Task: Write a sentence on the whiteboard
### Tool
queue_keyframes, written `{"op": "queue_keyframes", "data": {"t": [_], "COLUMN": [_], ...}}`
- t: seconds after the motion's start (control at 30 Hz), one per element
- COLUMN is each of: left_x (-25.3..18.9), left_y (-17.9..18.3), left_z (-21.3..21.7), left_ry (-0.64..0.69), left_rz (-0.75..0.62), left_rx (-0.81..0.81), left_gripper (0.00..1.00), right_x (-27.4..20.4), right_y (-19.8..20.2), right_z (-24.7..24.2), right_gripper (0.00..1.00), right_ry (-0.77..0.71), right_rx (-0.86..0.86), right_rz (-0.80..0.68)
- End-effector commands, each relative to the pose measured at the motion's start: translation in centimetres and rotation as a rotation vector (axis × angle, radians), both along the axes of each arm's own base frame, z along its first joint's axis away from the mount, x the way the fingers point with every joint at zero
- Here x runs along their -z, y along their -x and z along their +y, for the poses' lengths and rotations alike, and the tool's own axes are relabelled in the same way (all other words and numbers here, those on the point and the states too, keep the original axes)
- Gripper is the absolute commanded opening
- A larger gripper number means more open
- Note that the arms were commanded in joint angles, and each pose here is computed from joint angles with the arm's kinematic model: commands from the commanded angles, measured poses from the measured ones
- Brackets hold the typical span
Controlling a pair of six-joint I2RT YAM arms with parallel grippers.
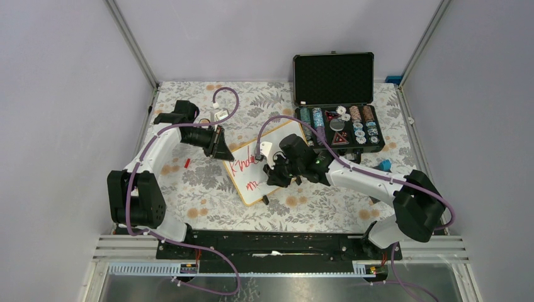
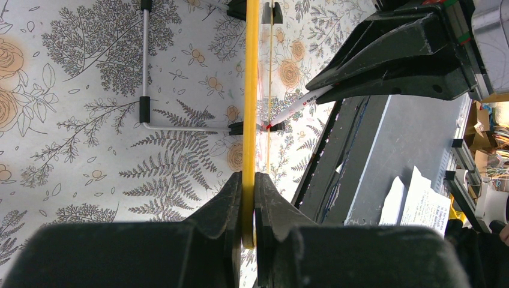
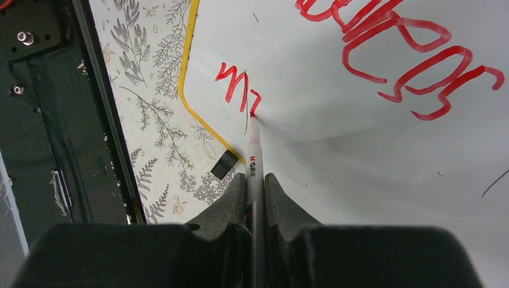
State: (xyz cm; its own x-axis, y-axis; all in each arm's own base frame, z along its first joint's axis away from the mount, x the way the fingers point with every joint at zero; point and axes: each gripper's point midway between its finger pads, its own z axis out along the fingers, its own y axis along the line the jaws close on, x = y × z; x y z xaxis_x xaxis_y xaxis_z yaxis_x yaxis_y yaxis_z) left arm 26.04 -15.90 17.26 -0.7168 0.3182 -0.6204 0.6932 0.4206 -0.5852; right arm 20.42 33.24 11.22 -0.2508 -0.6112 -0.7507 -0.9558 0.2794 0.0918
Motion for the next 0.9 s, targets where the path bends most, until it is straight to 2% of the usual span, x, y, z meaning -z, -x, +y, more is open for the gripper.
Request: {"op": "queue_keyframes", "data": {"t": [0.0, 0.27, 0.87], "left_x": [0.3, 0.3, 0.2], "left_y": [-0.4, -0.3, -0.3], "left_z": [0.1, 0.1, 0.1], "left_ry": [-0.027, -0.027, -0.027], "left_rz": [-0.055, -0.052, -0.056], "left_rx": [0.016, 0.015, 0.017], "left_gripper": [0.0, 0.0, 0.0], "right_x": [-1.6, -3.2, -4.1], "right_y": [-1.6, -3.1, -3.7], "right_z": [-0.4, -0.4, 0.2], "right_gripper": [0.0, 0.0, 0.0], "right_ry": [-0.008, -0.031, -0.048], "right_rx": [0.029, 0.059, 0.071], "right_rz": [-0.088, -0.118, -0.126]}}
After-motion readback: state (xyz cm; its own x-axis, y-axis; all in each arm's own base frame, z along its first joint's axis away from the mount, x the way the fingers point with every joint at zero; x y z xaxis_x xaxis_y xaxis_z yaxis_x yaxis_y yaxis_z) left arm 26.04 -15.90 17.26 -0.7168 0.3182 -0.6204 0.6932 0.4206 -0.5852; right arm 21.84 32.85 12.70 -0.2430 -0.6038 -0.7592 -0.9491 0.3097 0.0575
